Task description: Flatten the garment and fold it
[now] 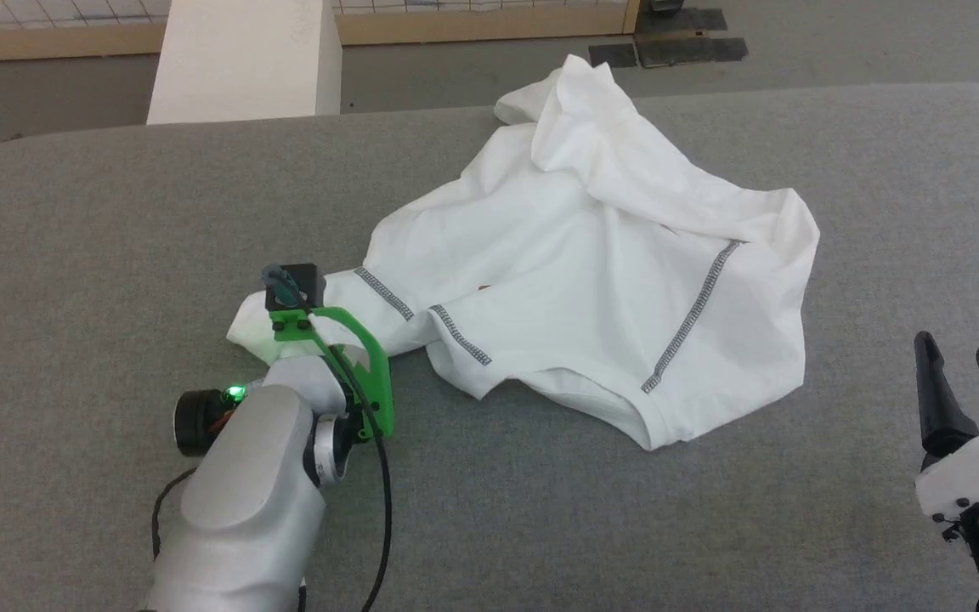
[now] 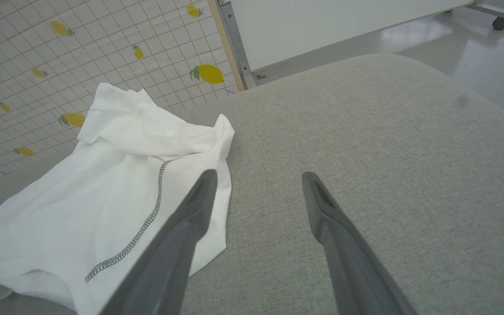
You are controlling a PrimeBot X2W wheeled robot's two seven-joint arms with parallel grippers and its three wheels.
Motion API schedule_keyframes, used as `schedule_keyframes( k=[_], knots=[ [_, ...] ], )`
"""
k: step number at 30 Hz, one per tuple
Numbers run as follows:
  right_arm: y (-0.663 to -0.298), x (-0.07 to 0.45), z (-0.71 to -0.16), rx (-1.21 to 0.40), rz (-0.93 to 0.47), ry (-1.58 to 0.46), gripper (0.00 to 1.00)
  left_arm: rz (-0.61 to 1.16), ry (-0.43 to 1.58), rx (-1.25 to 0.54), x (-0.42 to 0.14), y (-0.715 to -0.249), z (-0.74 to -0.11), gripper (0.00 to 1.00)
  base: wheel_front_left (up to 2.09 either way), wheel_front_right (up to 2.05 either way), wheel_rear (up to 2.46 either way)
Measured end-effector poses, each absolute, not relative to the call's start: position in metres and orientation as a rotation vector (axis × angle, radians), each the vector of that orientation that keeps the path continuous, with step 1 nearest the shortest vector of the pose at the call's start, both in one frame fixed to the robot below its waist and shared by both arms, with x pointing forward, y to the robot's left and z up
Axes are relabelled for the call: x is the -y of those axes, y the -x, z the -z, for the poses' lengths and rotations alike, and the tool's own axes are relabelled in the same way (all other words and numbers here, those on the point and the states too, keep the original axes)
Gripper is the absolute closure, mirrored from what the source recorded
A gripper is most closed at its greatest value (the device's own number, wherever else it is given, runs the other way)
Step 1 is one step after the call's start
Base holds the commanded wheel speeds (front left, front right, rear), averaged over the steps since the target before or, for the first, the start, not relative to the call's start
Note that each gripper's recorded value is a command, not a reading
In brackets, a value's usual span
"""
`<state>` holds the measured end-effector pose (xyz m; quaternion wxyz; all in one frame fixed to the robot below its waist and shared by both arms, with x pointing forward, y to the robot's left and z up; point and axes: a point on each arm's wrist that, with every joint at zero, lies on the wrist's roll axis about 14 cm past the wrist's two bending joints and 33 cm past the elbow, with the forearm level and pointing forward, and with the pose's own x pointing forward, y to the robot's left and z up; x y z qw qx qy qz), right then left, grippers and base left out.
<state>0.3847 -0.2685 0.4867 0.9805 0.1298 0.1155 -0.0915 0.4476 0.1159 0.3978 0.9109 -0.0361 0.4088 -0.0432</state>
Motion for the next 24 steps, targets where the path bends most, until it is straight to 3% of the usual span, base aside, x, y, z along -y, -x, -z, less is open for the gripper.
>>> schedule_keyframes(
  k=[5,6,7,8,18,24],
  knots=[
    [-0.391,0.264,-0.483,-0.242,0.173,-0.268,0.00,0.148,0.045,-0.805,-0.109,-0.453,-0.399,0.00,0.00,0.00,0.00],
    [-0.393,0.263,-0.483,-0.241,0.169,-0.269,0.00,0.157,0.041,-0.800,-0.108,-0.453,-0.399,0.36,0.00,0.00,0.00],
    [-0.394,0.261,-0.482,-0.241,0.164,-0.270,0.00,0.167,0.037,-0.793,-0.107,-0.454,-0.400,0.64,0.00,0.00,0.00],
    [-0.395,0.260,-0.481,-0.244,0.160,-0.273,0.00,0.176,0.033,-0.787,-0.106,-0.455,-0.400,1.00,0.00,0.00,0.00],
    [-0.401,0.253,-0.476,-0.250,0.143,-0.287,0.00,0.204,0.059,-0.748,-0.104,-0.458,-0.406,1.00,0.00,0.00,0.00],
    [-0.402,0.250,-0.474,-0.257,0.137,-0.296,0.00,0.178,0.135,-0.631,-0.117,-0.470,-0.439,1.00,0.00,0.00,0.00]
  ],
)
